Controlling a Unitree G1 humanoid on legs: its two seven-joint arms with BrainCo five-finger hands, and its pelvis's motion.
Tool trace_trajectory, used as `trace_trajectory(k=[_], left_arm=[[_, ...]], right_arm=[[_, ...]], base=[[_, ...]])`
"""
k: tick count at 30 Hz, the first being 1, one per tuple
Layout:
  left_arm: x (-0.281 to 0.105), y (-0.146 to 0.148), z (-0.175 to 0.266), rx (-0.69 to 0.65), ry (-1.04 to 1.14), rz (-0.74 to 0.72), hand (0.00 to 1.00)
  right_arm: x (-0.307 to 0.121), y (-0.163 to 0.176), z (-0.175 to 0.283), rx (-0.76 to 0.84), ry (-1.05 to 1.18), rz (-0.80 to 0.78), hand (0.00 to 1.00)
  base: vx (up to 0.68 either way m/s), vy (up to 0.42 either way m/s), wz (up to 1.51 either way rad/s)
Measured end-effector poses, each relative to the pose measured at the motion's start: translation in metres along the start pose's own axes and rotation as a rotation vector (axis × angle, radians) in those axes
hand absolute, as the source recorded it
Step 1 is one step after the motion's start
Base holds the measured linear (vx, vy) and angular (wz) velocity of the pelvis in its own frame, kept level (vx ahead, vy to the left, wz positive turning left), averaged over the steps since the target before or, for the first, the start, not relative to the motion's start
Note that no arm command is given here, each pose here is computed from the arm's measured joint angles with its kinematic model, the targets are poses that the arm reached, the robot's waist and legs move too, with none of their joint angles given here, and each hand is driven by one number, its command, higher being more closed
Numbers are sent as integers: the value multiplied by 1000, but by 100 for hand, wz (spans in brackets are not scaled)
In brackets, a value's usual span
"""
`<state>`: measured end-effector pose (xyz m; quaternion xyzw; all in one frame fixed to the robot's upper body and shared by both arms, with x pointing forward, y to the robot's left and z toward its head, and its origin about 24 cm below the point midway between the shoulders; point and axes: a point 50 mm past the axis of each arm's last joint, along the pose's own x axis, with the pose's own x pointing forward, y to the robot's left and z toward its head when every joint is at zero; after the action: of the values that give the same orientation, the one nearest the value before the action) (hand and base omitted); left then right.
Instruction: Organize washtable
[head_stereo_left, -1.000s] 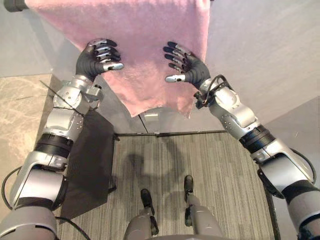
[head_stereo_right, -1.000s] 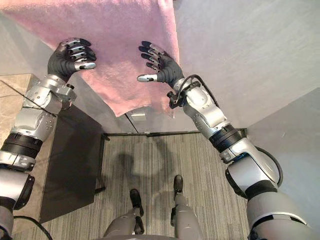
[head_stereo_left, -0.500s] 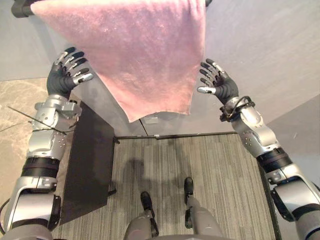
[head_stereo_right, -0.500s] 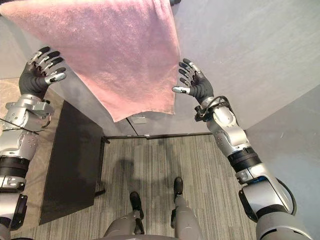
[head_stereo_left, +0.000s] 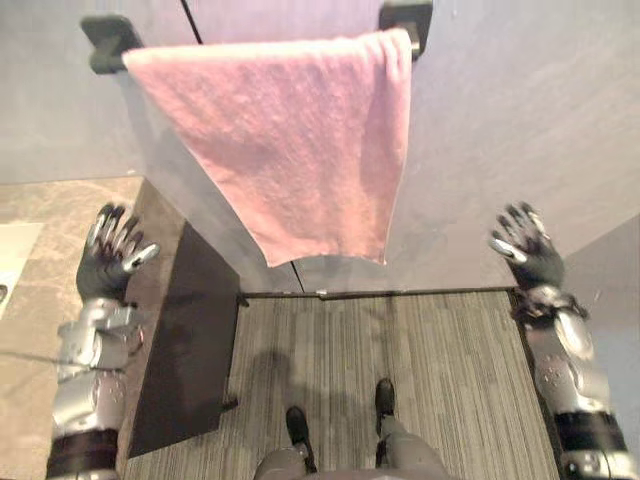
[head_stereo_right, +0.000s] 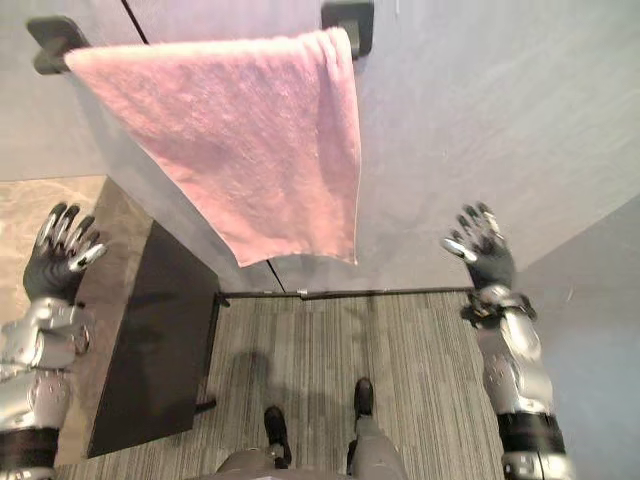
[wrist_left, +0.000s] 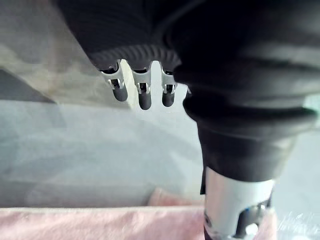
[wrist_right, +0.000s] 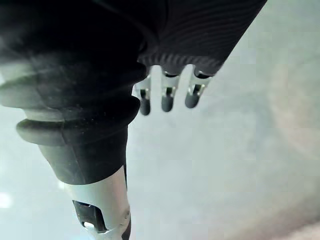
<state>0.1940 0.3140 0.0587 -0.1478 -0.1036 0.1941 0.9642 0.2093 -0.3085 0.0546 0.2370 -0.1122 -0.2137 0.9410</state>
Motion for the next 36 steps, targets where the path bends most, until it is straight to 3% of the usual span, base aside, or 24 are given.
trace_trajectory(k=[4, 7, 12, 14, 19, 26, 29, 36], left_arm=[[-41, -10, -40, -81, 123, 77, 0], [-63, -38, -71, -150, 251, 33, 0], [-102, -91, -127, -246, 536, -92, 0], [-116, -97, -143, -254, 627, -95, 0], [-150, -84, -174, -208, 838, -11, 0], [-132, -65, -169, -93, 810, -4, 0], [-132, -66, -168, -116, 791, 28, 0], [-134, -55, -167, -120, 781, 125, 0]], right_arm=[[-44, -34, -18, 61, -3, -266, 0], [-73, -36, -43, 97, 68, -362, 0], [-101, -23, -78, 22, 265, -335, 0], [-110, -23, -93, 1, 345, -335, 0], [-127, -16, -124, -2, 509, -323, 0], [-144, -9, -149, -26, 659, -293, 0], [-120, 3, -147, -64, 624, -187, 0], [-116, 8, -147, -134, 656, -75, 0]], base=[[14, 6, 6], [0, 0, 0], [9, 7, -9], [25, 1, -15], [3, -8, -23], [34, -172, 94], [-31, -229, 77], [-124, -200, 64]])
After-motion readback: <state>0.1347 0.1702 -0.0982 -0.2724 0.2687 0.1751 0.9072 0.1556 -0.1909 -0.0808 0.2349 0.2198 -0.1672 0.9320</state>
